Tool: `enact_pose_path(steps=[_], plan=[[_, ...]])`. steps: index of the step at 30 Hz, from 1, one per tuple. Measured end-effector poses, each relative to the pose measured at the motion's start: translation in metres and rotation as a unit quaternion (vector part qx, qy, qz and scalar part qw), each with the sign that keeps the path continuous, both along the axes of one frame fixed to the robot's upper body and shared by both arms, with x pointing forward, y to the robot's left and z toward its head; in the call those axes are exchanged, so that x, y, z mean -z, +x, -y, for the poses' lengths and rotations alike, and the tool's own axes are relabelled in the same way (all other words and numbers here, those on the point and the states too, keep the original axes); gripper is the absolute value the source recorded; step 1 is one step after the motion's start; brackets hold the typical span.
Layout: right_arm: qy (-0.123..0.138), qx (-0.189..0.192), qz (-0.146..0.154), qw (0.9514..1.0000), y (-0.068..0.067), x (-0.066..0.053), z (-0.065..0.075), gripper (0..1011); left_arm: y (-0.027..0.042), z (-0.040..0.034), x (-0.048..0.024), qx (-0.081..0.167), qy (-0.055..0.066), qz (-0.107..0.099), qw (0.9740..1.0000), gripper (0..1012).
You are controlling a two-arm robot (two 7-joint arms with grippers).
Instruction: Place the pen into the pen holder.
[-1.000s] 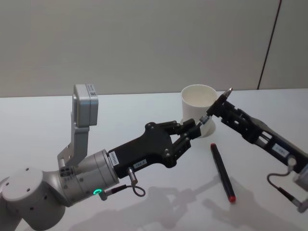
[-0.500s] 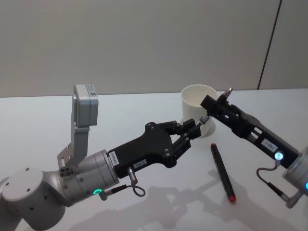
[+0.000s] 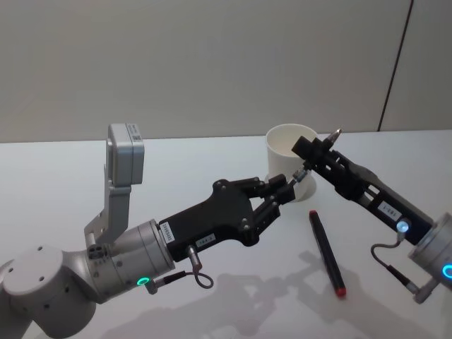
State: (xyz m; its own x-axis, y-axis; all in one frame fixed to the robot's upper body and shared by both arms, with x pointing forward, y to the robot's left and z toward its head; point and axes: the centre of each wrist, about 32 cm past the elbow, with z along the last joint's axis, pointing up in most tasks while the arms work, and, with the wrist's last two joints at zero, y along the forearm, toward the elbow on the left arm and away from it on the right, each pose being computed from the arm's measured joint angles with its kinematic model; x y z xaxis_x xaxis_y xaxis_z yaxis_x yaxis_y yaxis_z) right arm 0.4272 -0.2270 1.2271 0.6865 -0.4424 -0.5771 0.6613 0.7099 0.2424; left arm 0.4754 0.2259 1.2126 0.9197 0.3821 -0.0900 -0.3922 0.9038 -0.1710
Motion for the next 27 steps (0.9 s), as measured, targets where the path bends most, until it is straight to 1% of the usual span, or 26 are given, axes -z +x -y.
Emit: enact_pose_path(steps=[1, 3, 4, 5, 7, 9, 10, 11, 12, 15, 16, 27], plan=[[0.000, 0.000, 0.000, 1.0000, 0.0000, 0.0000, -0.0001, 629, 0.0000, 0.0000, 0.0000, 0.000, 0.000, 0.000, 1.0000, 150], [0.000, 0.001, 0.000, 1.0000, 0.0001, -0.0001, -0.0005, 545, 0.0000, 0.0000, 0.0000, 0.000, 0.000, 0.000, 1.0000, 150], [0.000, 0.001, 0.000, 1.0000, 0.0001, -0.0001, -0.0007, 533, 0.0000, 0.0000, 0.0000, 0.000, 0.000, 0.000, 1.0000, 149], [0.000, 0.001, 0.000, 1.0000, 0.0001, -0.0001, -0.0008, 485, 0.0000, 0.0000, 0.0000, 0.000, 0.000, 0.000, 1.0000, 149], [0.000, 0.001, 0.000, 1.0000, 0.0002, -0.0002, -0.0011, 422, 0.0000, 0.0000, 0.0000, 0.000, 0.000, 0.000, 1.0000, 149], [0.000, 0.001, 0.000, 1.0000, 0.0002, -0.0002, -0.0014, 387, 0.0000, 0.0000, 0.0000, 0.000, 0.000, 0.000, 1.0000, 149], [0.000, 0.001, 0.000, 1.0000, 0.0002, -0.0002, -0.0015, 328, 0.0000, 0.0000, 0.0000, 0.000, 0.000, 0.000, 1.0000, 149], [0.000, 0.001, 0.000, 1.0000, 0.0002, -0.0002, -0.0015, 300, 0.0000, 0.0000, 0.0000, 0.000, 0.000, 0.000, 1.0000, 149], [0.000, 0.001, 0.000, 1.0000, 0.0002, -0.0002, -0.0016, 242, 0.0000, 0.0000, 0.0000, 0.000, 0.000, 0.000, 1.0000, 149], [0.000, 0.002, 0.000, 1.0000, 0.0002, -0.0003, -0.0017, 185, 0.0000, 0.0000, 0.0000, 0.000, 0.000, 0.000, 1.0000, 150], [0.000, 0.001, 0.001, 1.0000, 0.0002, -0.0004, -0.0019, 140, 0.0000, 0.0000, 0.0000, 0.000, 0.000, 0.000, 1.0000, 149], [0.000, 0.002, 0.001, 1.0000, 0.0003, -0.0005, -0.0023, 129, 0.0000, 0.0000, 0.0000, 0.000, 0.000, 0.000, 1.0000, 143]])
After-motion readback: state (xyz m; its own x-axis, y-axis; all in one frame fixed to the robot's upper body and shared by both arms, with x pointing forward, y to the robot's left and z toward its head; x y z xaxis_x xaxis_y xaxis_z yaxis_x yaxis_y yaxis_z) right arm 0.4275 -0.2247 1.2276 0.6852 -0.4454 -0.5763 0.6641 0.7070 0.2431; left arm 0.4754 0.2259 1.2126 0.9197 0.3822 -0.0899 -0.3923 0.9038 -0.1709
